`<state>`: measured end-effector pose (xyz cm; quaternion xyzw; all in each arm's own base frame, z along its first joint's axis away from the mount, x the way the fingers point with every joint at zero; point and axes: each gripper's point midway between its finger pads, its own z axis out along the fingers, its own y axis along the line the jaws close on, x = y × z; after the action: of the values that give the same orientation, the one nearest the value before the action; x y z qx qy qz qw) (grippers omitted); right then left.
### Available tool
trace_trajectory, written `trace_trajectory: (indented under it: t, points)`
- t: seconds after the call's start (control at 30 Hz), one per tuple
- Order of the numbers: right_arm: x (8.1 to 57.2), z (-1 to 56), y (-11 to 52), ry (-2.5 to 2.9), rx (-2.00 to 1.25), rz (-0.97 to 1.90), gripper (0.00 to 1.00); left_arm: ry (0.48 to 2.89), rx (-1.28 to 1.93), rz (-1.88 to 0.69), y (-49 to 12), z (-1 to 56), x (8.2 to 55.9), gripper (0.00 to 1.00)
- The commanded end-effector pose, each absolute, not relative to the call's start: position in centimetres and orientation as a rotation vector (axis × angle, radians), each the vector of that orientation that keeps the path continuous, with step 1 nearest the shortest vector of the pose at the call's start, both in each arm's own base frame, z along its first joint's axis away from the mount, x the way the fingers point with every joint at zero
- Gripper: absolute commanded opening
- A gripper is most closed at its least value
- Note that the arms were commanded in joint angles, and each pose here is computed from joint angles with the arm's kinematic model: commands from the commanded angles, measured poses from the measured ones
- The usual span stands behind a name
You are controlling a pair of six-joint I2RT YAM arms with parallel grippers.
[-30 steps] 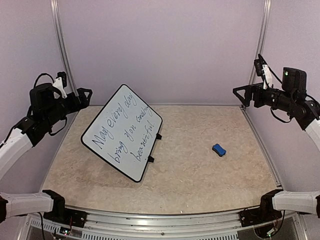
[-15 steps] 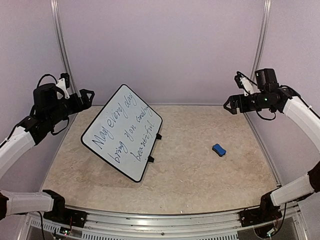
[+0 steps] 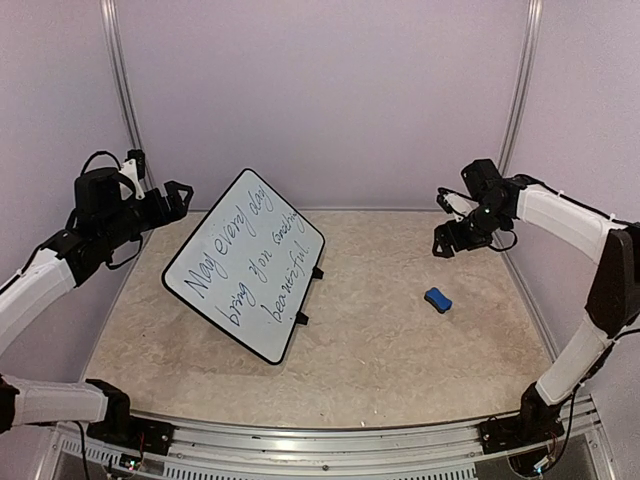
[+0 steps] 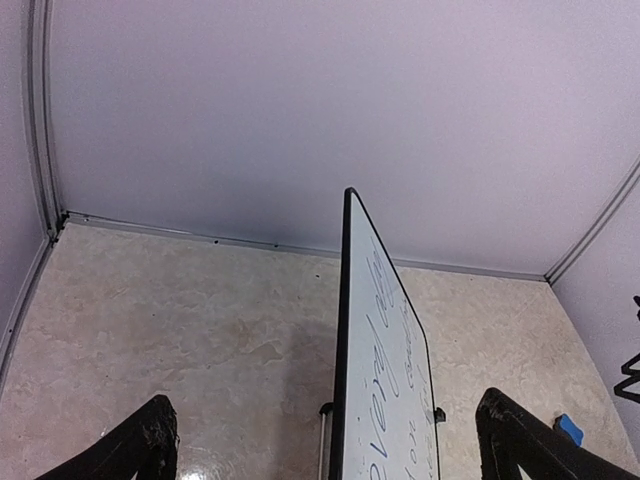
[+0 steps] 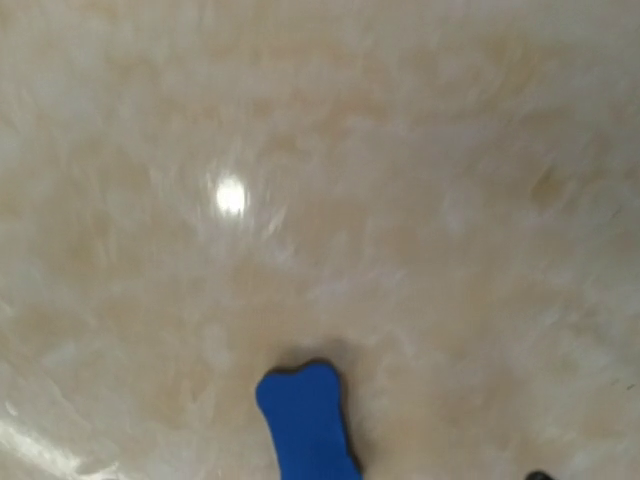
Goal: Erase the whiteboard
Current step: Pick up the whiteboard eraser from the center of the board.
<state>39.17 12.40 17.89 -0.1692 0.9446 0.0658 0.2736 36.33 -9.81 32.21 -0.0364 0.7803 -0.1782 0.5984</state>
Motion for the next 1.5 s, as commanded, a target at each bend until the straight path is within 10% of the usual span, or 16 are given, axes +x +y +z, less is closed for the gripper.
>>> trace_trajectory:
  t: [0.0, 1.47]
  points:
    - [38.9, 14.9, 12.9, 2.653, -0.512, 0.103, 0.82, 1.809, -0.092, -0.429, -9.8, 32.2, 36.6, 0.99]
    - [36.2, 2.9, 12.6, 2.959, -0.770, -0.010, 0.61, 1.822, -0.088, -0.446, -10.1, 31.8, 36.4, 0.99]
